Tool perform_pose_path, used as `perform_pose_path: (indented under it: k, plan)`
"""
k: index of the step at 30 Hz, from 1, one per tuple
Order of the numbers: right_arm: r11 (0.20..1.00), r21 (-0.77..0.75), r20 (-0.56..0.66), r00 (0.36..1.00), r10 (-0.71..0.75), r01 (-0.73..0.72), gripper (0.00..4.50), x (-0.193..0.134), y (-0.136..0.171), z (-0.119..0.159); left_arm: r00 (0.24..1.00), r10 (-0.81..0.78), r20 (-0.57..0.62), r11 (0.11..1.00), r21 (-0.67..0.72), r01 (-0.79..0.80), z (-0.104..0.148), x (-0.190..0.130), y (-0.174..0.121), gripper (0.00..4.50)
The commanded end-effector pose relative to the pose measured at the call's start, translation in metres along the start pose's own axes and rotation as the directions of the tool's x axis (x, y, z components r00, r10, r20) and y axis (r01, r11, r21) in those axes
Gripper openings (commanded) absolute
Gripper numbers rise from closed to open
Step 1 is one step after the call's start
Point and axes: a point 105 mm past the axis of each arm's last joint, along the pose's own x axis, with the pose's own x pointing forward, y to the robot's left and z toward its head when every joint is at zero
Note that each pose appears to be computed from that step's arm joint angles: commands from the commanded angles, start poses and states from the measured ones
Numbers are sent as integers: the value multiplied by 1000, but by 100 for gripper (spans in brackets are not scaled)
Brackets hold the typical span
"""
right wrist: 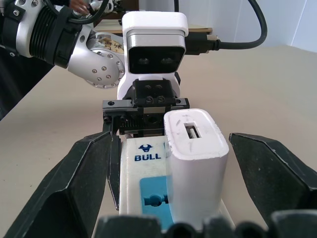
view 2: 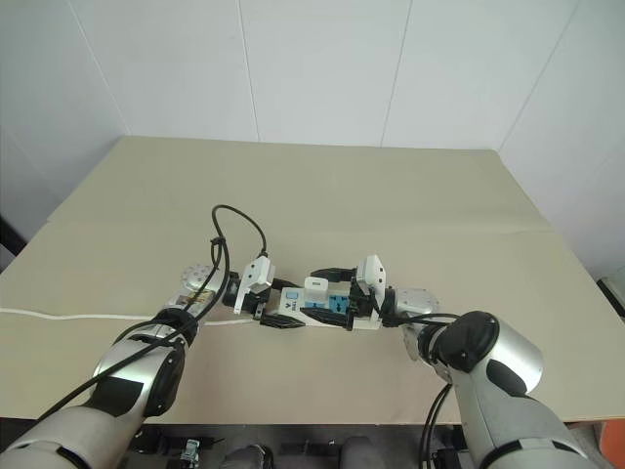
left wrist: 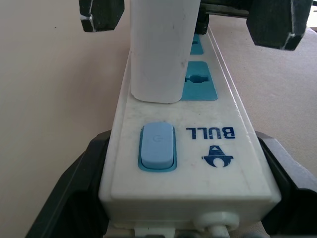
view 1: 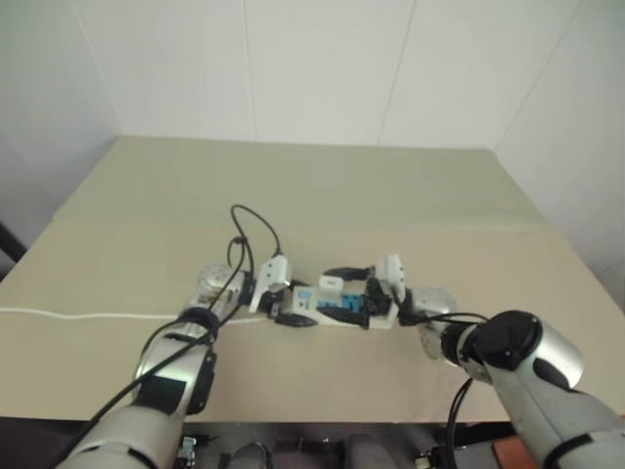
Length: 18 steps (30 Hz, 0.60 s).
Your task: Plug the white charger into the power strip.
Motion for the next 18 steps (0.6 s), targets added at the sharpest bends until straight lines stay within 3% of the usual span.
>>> perform_pose_path:
  k: [1,2,4,6,13,18]
  plan:
    - [992,110,-67,995,71,-63,449,-4,31,-31,1000,-10,-2,1000,20,10,10,-3,6,332]
    - [994,98,-58,997,52,-46,449,-4,28,-29,1000,-22,-5,1000,0,22,11,-4,6,332]
    - [996,84,-45,998,35,-31,450,-5,22,-23,998,-25,63,1000,-16,26,23,-5,9,405]
    - [996,82,-45,998,41,-38,450,-7,20,-21,993,-35,112,999,-11,36,31,-7,10,446]
    - [999,-22,-24,999,30,-30,450,-21,3,2,990,-12,140,996,95,-2,52,-32,16,446]
    - [989,-146,-38,999,13,-19,450,-59,-20,38,991,-27,131,992,123,11,67,-70,6,446]
